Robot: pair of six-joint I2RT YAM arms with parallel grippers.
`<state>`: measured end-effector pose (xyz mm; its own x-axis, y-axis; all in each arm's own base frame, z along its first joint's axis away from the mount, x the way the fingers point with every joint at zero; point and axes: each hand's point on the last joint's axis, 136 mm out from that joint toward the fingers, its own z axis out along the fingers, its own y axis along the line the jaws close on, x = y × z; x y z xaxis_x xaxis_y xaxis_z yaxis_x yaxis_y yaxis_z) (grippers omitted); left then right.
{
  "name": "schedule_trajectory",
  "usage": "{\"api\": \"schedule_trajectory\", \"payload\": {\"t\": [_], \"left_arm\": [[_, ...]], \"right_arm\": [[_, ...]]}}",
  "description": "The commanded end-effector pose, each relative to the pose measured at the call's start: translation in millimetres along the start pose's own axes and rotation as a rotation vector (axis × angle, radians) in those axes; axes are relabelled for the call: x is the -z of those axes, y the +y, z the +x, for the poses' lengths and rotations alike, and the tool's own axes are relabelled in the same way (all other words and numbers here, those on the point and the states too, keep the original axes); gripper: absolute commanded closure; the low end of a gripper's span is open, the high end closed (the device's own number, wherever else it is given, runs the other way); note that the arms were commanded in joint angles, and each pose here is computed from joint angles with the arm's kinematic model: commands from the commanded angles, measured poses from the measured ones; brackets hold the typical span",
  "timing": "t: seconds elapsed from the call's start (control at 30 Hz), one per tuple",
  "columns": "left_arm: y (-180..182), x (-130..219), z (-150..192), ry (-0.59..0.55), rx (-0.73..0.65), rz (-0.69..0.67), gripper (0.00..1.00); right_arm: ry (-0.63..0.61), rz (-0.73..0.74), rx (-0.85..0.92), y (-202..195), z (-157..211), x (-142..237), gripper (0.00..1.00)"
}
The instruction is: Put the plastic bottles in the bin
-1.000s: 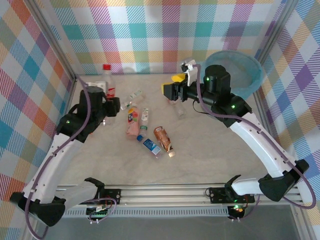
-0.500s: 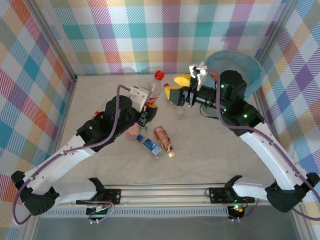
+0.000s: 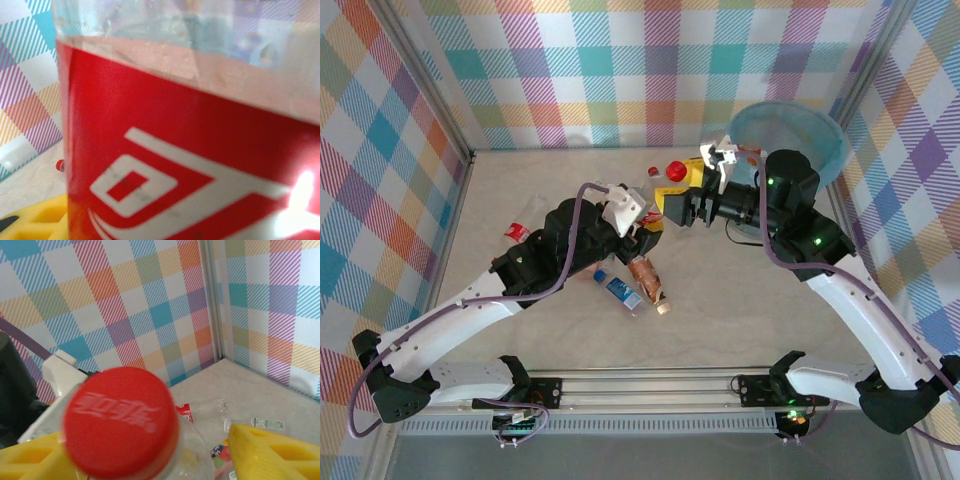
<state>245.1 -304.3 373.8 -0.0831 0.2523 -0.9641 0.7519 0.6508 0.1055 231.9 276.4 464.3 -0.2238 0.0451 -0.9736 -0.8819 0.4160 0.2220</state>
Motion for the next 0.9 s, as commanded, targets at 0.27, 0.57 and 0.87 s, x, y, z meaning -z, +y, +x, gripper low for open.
{"api": "schedule_trajectory", "payload": {"t": [0.27, 0.57, 0.87], "left_arm": [[-28, -6, -2, 0.002, -0.023, 0.121, 0.45], [-33, -13, -4, -0.002, -0.024, 0.136, 0.44], [-33, -15, -5, -0.005, -0.025, 0.136, 0.43]], "right_arm": [[-0.016, -0.022, 0.048, 7, 1, 5, 0.36], [0.008, -0.008, 0.064, 7, 9, 10, 0.53], [0.014, 0.001, 0.080, 8, 13, 17, 0.85]]}}
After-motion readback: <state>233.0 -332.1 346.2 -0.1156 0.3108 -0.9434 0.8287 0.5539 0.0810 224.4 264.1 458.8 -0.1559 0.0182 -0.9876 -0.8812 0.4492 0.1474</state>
